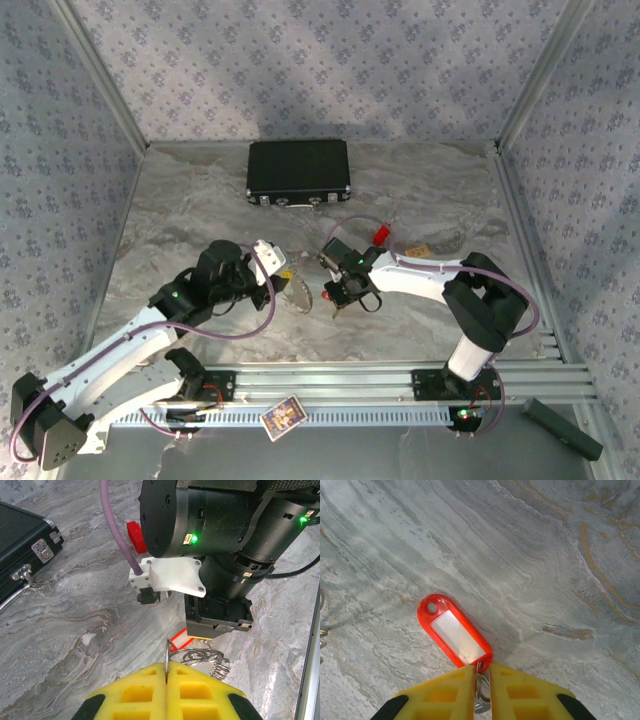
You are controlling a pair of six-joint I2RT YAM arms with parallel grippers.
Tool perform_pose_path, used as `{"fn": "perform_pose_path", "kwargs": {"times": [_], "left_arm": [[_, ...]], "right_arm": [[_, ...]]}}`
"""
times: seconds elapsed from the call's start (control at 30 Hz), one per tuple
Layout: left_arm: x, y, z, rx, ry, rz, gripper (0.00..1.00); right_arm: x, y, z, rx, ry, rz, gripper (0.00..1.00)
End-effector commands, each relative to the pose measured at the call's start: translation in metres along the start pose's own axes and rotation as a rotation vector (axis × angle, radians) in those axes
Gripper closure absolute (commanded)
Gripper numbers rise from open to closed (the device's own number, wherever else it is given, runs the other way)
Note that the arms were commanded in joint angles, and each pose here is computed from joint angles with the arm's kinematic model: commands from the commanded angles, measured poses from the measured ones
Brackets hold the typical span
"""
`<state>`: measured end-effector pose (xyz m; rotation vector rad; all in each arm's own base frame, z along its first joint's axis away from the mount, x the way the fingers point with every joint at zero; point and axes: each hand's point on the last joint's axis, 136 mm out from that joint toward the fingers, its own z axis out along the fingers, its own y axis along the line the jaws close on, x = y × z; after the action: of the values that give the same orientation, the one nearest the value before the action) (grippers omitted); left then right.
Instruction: Put the keys on the keyring
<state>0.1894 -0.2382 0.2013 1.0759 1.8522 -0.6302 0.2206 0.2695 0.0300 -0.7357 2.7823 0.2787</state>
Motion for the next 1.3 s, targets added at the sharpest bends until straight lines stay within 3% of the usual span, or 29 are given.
{"fn": "perform_pose_path", "kwargs": {"times": [0.0,0.3,0.73,1.27], "left_arm": [[-0.0122,-0.0004,0.0001,0.0,-0.05,0.015,1.0],[-0.013,-0.0006,0.0001,0.0,-0.05,0.017,1.0],[-0.0132,-0.0001,0.0005,-0.001,-0.051,0.019,1.0],[-0.0154,0.0014,0.0001,-0.01,-0.061,0.021,1.0]], "right_arm": [[-0.0003,0.0002,0.0003,0.02,0.015,-0.019,0.85],[0.0024,-0.0003,0.0013,0.027,0.03,-0.023,0.85],[0.0004,0.0004,-0.0024,0.04,0.019,-0.033,1.0],[0.0024,0.0012,-0.003,0.031,-0.003,-0.033,1.0]]}}
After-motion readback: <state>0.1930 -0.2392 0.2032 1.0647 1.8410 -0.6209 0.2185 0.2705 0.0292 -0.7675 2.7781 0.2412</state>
